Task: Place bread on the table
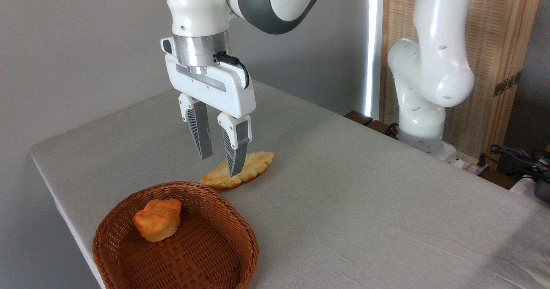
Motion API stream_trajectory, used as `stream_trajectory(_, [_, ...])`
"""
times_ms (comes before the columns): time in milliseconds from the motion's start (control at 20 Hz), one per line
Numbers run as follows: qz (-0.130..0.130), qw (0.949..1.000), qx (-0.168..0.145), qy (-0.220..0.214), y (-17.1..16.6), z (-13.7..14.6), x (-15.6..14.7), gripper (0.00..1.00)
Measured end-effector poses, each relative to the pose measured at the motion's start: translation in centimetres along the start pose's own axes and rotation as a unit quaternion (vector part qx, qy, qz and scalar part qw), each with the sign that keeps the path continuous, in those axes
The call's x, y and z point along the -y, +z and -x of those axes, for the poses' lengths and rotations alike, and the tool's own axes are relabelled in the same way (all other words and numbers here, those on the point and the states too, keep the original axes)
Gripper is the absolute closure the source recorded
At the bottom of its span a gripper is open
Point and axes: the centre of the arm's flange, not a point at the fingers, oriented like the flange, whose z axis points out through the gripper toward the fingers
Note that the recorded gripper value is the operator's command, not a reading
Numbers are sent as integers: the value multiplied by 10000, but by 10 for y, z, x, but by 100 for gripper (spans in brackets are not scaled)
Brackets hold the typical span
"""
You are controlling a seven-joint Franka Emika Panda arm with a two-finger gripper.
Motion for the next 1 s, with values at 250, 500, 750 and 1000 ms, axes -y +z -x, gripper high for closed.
stream_trajectory(250, [-8, 10000, -16, -53, -2, 3, 7, 0])
stream_trajectory(500, [-10, 10000, -18, -52, -2, 4, 7, 0])
stream_trajectory(750, [-9, 10000, -16, -49, -2, 3, 7, 0])
stream_trajectory(1000, [-8, 10000, -13, -45, -1, 3, 7, 0])
